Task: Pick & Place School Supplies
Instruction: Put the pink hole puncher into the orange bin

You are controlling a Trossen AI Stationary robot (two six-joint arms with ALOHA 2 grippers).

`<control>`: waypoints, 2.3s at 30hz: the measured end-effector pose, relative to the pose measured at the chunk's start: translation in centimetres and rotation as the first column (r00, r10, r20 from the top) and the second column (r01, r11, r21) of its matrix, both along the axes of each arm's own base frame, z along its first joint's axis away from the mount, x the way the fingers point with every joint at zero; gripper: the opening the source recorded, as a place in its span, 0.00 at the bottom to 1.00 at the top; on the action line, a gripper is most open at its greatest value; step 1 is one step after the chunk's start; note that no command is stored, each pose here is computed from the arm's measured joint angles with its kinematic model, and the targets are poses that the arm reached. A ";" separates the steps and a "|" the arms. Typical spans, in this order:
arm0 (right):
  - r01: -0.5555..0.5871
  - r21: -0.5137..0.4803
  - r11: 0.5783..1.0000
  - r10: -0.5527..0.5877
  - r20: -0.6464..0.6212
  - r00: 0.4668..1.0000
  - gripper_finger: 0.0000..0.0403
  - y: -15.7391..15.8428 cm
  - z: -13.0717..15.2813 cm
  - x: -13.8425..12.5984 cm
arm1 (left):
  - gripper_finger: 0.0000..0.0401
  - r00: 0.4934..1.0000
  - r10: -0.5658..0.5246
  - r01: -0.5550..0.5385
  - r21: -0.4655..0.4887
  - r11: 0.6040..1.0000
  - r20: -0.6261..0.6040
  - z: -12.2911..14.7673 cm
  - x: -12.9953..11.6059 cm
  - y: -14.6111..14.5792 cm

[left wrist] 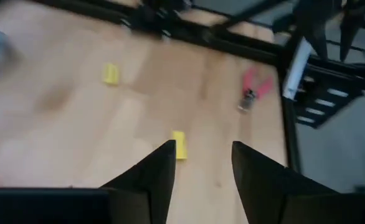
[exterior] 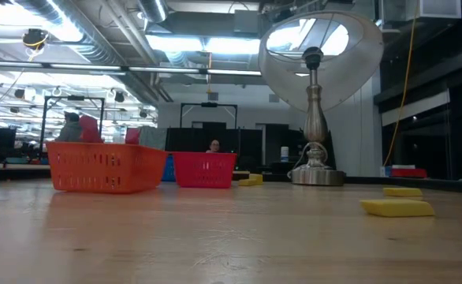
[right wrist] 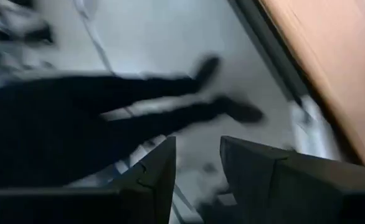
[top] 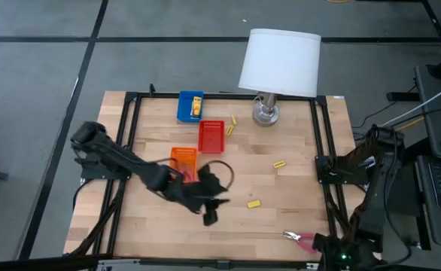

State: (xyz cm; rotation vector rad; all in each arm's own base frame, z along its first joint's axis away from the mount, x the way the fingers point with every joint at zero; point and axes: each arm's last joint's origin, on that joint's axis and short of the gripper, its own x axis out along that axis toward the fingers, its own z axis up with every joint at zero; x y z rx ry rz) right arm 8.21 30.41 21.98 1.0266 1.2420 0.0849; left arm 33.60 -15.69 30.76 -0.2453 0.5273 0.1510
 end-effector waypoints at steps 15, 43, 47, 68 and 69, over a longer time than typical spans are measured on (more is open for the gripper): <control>-0.045 -0.294 0.955 -0.021 -0.218 0.976 0.31 -2.1 -4.4 3.3 | 0.38 0.968 0.141 -0.162 0.087 0.983 0.206 8.3 -7.6 3.0; -0.123 -0.471 0.874 -0.033 -0.309 0.951 0.31 -2.7 -7.9 3.6 | 0.38 0.974 0.097 -0.117 0.088 0.989 0.206 8.6 -7.9 2.8; -0.122 -0.490 0.863 -0.041 -0.309 0.950 0.31 -2.9 -8.0 3.5 | 0.38 0.973 0.095 -0.115 0.086 0.990 0.208 8.6 -7.9 2.7; 0.049 -0.472 0.880 -0.048 0.013 0.999 0.10 -4.9 -5.0 8.8 | 0.31 0.927 0.374 -0.374 0.032 0.927 -0.016 5.8 -12.8 3.0; 0.089 -0.463 0.882 -0.061 0.074 0.995 0.10 -5.4 -4.1 9.5 | 0.31 0.924 0.381 -0.381 0.020 0.925 -0.021 5.6 -13.0 2.8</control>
